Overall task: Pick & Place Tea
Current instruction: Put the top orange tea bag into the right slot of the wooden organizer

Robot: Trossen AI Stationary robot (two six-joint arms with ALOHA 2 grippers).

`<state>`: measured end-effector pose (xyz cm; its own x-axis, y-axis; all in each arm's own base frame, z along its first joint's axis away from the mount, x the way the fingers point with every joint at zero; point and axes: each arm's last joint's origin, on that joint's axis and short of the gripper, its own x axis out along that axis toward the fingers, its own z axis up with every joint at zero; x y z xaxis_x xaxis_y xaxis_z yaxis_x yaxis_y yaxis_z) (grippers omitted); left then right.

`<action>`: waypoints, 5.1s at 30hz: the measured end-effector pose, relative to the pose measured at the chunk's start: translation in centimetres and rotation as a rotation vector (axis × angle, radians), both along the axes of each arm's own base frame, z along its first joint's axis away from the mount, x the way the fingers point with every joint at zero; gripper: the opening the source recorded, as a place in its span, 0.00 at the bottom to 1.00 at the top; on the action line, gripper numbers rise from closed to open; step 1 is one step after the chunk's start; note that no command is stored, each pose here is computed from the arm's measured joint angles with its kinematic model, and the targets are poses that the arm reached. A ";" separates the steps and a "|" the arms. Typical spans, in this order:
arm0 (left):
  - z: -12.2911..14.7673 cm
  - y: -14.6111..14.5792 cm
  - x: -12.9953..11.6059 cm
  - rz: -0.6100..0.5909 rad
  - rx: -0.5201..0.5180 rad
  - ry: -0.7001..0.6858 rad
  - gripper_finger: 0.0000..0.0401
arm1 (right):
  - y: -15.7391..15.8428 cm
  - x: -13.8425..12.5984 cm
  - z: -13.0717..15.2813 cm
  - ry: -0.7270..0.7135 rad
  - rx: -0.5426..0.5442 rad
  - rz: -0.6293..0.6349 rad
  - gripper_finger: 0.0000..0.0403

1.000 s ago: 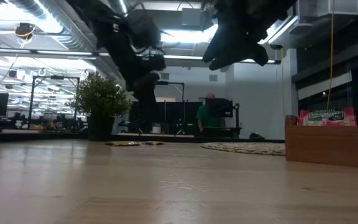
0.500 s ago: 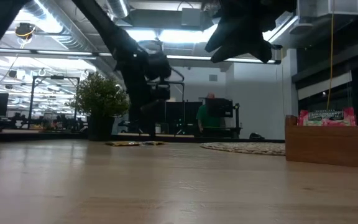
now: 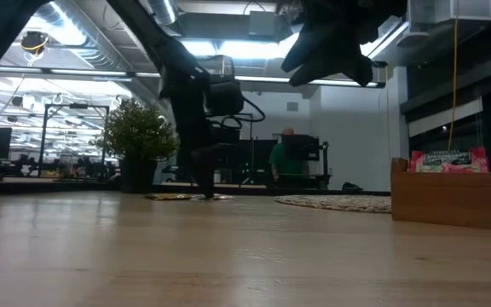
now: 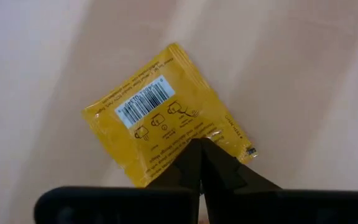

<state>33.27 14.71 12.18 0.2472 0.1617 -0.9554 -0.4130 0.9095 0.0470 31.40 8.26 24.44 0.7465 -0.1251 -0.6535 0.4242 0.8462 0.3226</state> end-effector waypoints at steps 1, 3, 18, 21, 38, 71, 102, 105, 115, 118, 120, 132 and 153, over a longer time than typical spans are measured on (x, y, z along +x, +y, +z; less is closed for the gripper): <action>0.0 -0.6 0.2 -0.018 -0.004 0.004 0.01 | 0.0 0.0 0.0 0.001 -0.001 0.000 0.30; 0.0 -2.2 0.7 -0.070 -0.020 0.011 0.01 | 0.0 0.0 0.0 0.004 -0.004 0.003 0.30; 0.1 -19.8 1.3 -0.553 -0.233 0.005 0.01 | 0.4 -0.3 -0.3 0.068 0.082 0.149 0.30; 0.4 -23.3 0.6 -0.593 -0.228 0.008 0.01 | 0.6 -0.3 -0.3 0.078 0.099 0.196 0.30; 9.5 -29.9 -5.4 -0.386 0.026 -0.248 0.01 | 1.4 0.8 0.4 -0.063 0.205 0.233 0.30; 2.6 -26.9 -11.8 -0.245 -0.220 -0.467 0.01 | 6.9 10.3 -6.3 0.024 0.122 0.328 0.07; 2.6 -26.5 -11.5 0.060 -0.333 -0.502 0.14 | 4.9 12.0 -13.2 0.249 0.109 0.234 0.01; 2.4 -26.3 -11.2 0.105 -0.361 -0.490 0.22 | 4.9 12.0 -13.2 0.246 0.094 0.250 0.01; -0.2 -26.4 -9.2 0.141 -0.485 -0.461 0.38 | 4.9 12.1 -13.3 0.226 0.056 0.250 0.01; -0.9 -26.3 -8.8 0.143 -0.504 -0.445 0.38 | 4.9 12.2 -13.3 0.222 0.051 0.244 0.01; -1.3 -26.4 -8.8 0.161 -0.509 -0.434 0.38 | 4.8 12.2 -13.3 0.220 0.042 0.237 0.01; -1.4 -26.5 -8.4 0.114 -0.500 -0.482 0.24 | 4.8 12.4 -13.2 0.182 0.029 0.219 0.01; 0.2 -27.8 -10.5 -0.208 -0.334 -0.442 0.01 | 5.3 12.8 -9.5 0.051 0.179 0.458 0.18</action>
